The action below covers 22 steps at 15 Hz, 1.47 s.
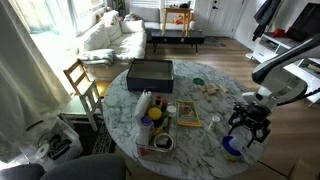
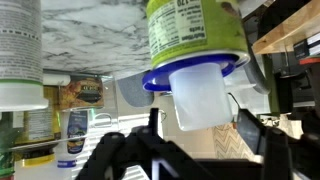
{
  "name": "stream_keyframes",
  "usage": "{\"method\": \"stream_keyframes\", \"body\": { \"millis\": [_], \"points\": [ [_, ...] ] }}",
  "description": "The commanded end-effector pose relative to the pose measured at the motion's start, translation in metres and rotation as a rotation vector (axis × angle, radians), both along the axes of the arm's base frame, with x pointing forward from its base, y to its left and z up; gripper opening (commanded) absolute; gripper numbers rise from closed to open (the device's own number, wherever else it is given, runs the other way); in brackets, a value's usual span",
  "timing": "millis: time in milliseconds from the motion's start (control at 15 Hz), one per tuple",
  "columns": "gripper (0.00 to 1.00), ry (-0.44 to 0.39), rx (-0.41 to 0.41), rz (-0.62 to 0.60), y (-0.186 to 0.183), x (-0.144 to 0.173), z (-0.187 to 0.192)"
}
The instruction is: Put the scoop upside down on the blue lid then stack the cans in the clear box
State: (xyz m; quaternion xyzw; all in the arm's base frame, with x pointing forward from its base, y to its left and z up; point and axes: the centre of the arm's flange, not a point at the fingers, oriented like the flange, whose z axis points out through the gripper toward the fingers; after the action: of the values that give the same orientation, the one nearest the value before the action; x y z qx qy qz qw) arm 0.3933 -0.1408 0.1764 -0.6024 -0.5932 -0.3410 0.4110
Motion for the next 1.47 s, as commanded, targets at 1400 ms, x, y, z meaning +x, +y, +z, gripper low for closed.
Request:
{"method": "stream_keyframes", "body": {
  "millis": [1400],
  "points": [
    [1.00, -0.016, -0.209, -0.122, -0.010, -0.017, -0.041]
  ]
}}
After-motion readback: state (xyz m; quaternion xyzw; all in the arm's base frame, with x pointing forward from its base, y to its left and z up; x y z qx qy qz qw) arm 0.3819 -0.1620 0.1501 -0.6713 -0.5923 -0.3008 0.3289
